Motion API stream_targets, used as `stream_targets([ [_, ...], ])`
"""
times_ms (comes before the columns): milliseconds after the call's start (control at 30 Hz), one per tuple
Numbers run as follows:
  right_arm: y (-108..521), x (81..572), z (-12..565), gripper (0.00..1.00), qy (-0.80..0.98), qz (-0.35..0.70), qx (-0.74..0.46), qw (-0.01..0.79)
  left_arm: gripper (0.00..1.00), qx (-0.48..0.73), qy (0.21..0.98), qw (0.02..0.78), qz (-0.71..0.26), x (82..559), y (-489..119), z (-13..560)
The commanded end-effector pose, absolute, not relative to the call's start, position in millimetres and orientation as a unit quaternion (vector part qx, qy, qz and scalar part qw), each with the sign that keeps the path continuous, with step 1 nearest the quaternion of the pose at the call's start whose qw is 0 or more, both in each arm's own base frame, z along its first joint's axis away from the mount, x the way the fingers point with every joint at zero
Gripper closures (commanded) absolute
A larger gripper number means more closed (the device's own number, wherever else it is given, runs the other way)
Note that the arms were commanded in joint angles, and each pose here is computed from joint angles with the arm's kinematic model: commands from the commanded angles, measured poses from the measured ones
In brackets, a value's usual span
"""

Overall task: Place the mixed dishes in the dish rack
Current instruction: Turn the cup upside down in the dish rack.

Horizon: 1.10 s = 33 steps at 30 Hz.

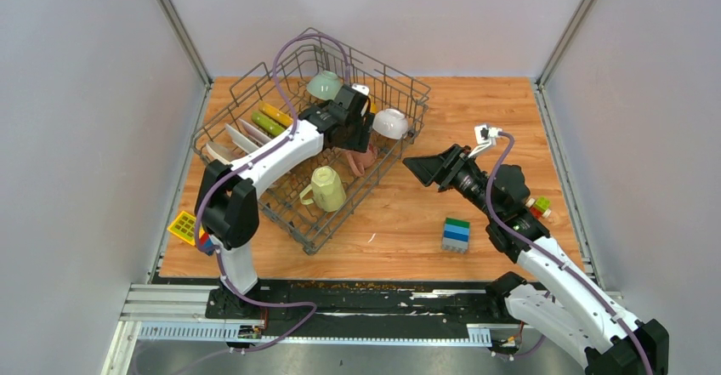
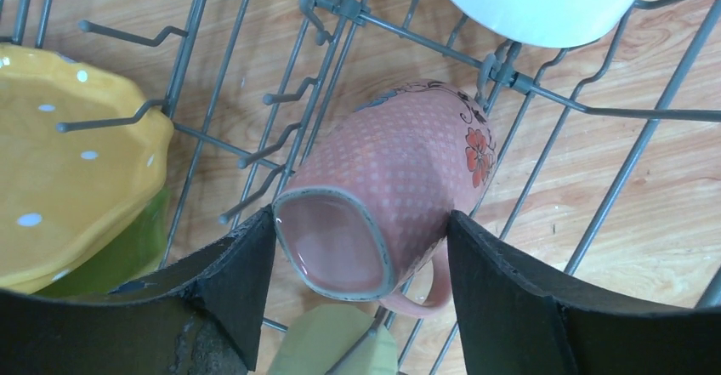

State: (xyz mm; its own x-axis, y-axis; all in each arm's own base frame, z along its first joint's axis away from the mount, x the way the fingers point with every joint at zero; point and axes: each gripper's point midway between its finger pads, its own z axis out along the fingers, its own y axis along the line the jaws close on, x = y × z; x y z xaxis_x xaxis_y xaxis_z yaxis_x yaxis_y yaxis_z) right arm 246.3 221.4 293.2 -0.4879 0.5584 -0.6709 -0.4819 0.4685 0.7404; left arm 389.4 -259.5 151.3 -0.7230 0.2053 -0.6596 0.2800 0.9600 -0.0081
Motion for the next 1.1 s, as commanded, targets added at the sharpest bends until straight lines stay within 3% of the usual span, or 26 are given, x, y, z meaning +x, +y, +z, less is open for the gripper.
stream_targets([
  [0, 217.8, 248.2, 302.5, 0.35, 0.682, 0.513, 0.028, 0.521, 0.33, 0.154, 0.911, 0.371, -0.098, 394.1, -281.1, 175.0],
  [33, 217.7, 248.4, 302.1, 0.35, 0.682, 0.513, 0.029, 0.520, 0.40, 0.155, 0.911, 0.369, -0.100, 394.6, -282.3, 174.2],
  [167, 217.4, 249.3, 300.5, 0.35, 0.683, 0.511, 0.030, 0.520, 0.46, 0.173, 0.909, 0.371, -0.079, 395.5, -283.7, 172.3],
  [433, 220.1, 251.5, 299.2, 0.35, 0.687, 0.510, 0.027, 0.517, 0.46, 0.218, 0.917, 0.335, 0.009, 391.0, -279.8, 145.1],
  [600, 220.3, 252.2, 299.1, 0.35, 0.688, 0.509, 0.027, 0.517, 0.27, 0.211, 0.917, 0.338, -0.004, 386.3, -280.7, 146.2],
  [800, 218.4, 256.4, 295.7, 0.35, 0.694, 0.496, 0.029, 0.520, 0.02, 0.202, 0.899, 0.387, -0.043, 382.4, -282.2, 195.8],
  [933, 211.5, 260.9, 293.7, 0.31, 0.700, 0.474, 0.037, 0.532, 0.00, 0.193, 0.878, 0.430, -0.086, 375.5, -284.3, 229.9],
  [1067, 198.6, 266.2, 293.2, 0.21, 0.705, 0.443, 0.057, 0.550, 0.00, 0.182, 0.856, 0.468, -0.120, 366.5, -281.8, 258.0],
])
